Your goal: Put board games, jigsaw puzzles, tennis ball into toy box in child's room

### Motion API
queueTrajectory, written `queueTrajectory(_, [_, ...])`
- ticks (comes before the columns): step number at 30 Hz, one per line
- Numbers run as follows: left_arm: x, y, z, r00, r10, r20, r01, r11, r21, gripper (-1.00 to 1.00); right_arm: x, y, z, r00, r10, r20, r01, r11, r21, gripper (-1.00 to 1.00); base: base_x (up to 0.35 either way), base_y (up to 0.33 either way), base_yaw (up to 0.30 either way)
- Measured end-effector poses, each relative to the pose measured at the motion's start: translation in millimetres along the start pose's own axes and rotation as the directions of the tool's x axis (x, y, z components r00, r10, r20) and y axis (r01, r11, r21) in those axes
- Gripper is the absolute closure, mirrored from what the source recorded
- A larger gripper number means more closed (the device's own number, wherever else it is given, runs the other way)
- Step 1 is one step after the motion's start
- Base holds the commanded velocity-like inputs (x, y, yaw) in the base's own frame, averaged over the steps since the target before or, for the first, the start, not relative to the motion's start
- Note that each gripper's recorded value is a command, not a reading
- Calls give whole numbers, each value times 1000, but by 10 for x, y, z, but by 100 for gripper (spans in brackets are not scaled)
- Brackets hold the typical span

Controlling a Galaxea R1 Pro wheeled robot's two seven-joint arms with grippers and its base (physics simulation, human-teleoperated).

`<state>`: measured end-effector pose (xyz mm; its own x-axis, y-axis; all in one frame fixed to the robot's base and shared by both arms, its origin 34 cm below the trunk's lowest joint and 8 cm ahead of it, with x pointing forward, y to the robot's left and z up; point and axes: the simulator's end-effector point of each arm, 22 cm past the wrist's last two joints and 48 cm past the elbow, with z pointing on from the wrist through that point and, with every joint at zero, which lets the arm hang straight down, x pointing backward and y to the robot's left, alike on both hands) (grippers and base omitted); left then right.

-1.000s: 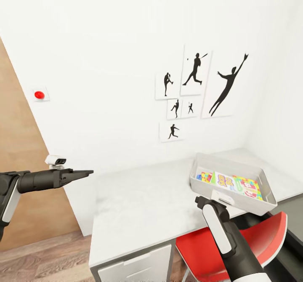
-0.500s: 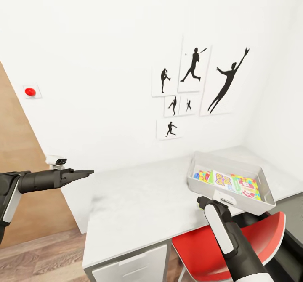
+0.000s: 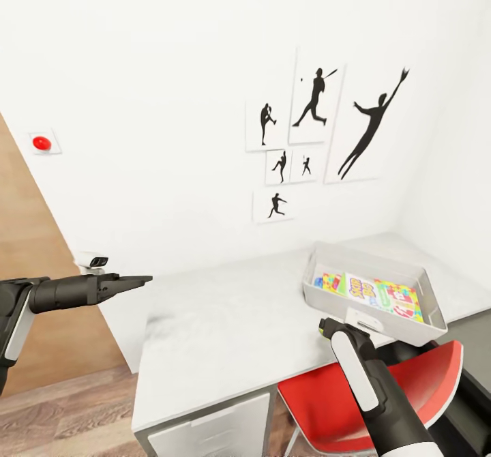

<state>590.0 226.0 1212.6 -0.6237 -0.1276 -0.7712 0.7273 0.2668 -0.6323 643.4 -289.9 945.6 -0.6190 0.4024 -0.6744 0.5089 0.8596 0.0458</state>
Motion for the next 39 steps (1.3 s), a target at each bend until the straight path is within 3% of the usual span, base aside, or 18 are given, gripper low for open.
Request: queueTrajectory(39, [153,287,42,998,-59,-16,59,998,-11,-100,257,-33,220,998,-18,-55,20,1000,22,-100,50,33,0])
